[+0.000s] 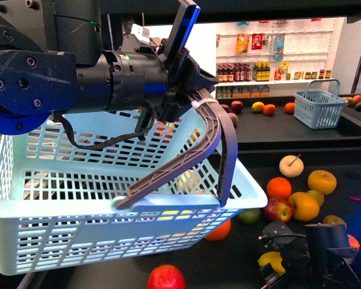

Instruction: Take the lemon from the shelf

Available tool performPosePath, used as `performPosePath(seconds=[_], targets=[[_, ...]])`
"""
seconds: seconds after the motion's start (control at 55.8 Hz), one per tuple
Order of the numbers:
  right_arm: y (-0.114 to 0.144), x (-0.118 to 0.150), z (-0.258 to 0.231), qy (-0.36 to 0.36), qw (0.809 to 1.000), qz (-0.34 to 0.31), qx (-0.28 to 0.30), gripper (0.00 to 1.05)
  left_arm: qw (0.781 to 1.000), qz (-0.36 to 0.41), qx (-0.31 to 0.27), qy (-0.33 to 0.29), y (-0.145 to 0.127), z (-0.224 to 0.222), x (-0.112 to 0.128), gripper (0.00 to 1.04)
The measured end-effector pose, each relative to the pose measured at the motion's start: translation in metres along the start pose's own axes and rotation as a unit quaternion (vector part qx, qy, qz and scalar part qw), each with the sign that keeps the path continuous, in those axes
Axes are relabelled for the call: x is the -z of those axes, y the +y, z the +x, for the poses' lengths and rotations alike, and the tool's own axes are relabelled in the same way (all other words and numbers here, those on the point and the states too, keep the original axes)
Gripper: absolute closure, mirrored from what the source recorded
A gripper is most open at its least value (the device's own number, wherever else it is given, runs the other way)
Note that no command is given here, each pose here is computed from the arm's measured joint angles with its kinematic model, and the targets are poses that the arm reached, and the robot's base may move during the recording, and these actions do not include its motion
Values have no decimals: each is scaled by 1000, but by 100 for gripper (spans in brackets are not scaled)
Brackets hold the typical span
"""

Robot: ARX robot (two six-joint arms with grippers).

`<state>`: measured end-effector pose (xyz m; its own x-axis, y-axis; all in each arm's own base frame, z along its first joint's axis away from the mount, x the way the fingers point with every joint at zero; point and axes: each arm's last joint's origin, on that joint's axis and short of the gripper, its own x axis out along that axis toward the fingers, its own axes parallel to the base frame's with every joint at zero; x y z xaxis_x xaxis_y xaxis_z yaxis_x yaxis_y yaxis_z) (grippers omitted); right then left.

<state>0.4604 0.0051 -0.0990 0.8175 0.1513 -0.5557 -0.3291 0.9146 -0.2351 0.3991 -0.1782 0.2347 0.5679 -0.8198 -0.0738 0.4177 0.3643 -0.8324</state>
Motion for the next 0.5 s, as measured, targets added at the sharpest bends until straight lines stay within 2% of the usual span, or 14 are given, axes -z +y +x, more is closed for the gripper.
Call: performPosePath(seconds=[0.161, 0.323, 0.502], targets=[[-24, -28, -23, -27, 996, 28, 74, 39, 1000, 0, 0, 0, 0, 0, 0, 97], [-54, -71, -64, -89, 983, 62, 150, 39, 1000, 0, 0, 0, 0, 0, 0, 97], [-73, -112, -121, -162, 964, 106, 181, 39, 1000, 0, 0, 0, 0, 0, 0, 97]])
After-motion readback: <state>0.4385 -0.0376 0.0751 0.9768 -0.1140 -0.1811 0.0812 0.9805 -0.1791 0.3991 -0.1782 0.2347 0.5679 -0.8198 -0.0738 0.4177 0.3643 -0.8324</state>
